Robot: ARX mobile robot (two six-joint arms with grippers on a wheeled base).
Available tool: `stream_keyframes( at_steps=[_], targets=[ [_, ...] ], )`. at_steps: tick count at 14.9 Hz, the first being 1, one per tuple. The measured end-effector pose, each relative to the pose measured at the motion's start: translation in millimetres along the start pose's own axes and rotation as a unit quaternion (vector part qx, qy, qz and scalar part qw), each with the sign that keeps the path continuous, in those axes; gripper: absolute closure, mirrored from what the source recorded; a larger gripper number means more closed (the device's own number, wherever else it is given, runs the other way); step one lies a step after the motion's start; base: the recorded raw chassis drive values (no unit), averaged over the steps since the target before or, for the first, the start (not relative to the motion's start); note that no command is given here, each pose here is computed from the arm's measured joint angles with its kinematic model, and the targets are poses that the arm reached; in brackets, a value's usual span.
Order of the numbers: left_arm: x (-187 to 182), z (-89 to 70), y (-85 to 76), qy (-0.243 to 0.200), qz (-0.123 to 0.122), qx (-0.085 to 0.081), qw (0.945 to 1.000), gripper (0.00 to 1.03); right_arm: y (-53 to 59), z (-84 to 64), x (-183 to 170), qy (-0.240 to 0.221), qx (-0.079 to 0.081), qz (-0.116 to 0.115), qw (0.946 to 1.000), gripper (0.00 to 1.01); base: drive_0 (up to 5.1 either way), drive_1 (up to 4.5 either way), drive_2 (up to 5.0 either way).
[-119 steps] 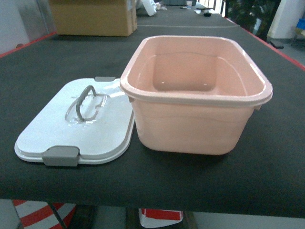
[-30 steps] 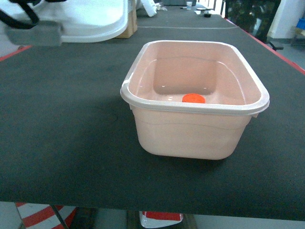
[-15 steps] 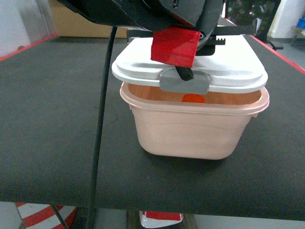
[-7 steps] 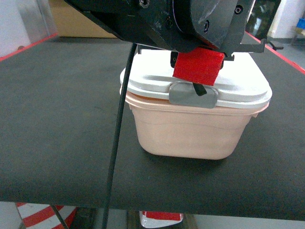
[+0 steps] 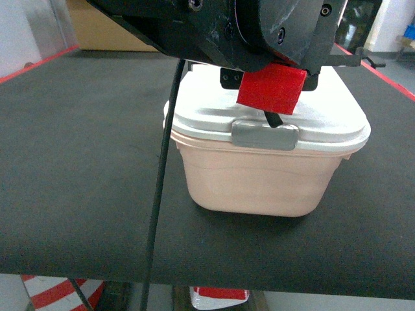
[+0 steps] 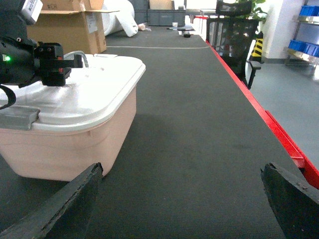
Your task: Pick capacitor and pack into box
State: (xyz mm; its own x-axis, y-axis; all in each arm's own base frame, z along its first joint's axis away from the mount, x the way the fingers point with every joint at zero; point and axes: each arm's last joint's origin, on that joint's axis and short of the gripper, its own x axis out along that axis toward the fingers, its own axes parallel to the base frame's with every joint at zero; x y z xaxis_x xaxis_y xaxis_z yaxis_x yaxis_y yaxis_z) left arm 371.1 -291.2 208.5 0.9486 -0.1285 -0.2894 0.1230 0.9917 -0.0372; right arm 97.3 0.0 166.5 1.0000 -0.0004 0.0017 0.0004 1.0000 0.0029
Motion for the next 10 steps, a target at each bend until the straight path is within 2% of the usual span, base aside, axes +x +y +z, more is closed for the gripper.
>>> stream_keyframes(
  at_steps=[4,6,8,10],
  targets=[
    [0.0,-0.6,0.2,-0.003,0.001,0.0,1.0,0.53,0.0,0.0,0.0,0.0,0.0,0.0,1.0,0.03,0.0,0.0,0.0],
    [-1.6,6.5,1.7,-0.029,0.004,-0.006,0.9996,0.3,0.0,0.0,0.0,0.0,0.0,0.0,1.0,0.03,0.0,0.0,0.0],
    [-9.0,34.7,10.0,-0.084,0.002,-0.019,0.9963,0.05,0.0,0.0,0.0,0.0,0.0,0.0,1.0,0.03,0.0,0.0,0.0],
    [-15.0,65.5,30.5,-0.131,0.016,-0.031,0.9907,0.05,0.0,0.0,0.0,0.0,0.0,0.0,1.0,0.03,0.0,0.0,0.0]
  ],
)
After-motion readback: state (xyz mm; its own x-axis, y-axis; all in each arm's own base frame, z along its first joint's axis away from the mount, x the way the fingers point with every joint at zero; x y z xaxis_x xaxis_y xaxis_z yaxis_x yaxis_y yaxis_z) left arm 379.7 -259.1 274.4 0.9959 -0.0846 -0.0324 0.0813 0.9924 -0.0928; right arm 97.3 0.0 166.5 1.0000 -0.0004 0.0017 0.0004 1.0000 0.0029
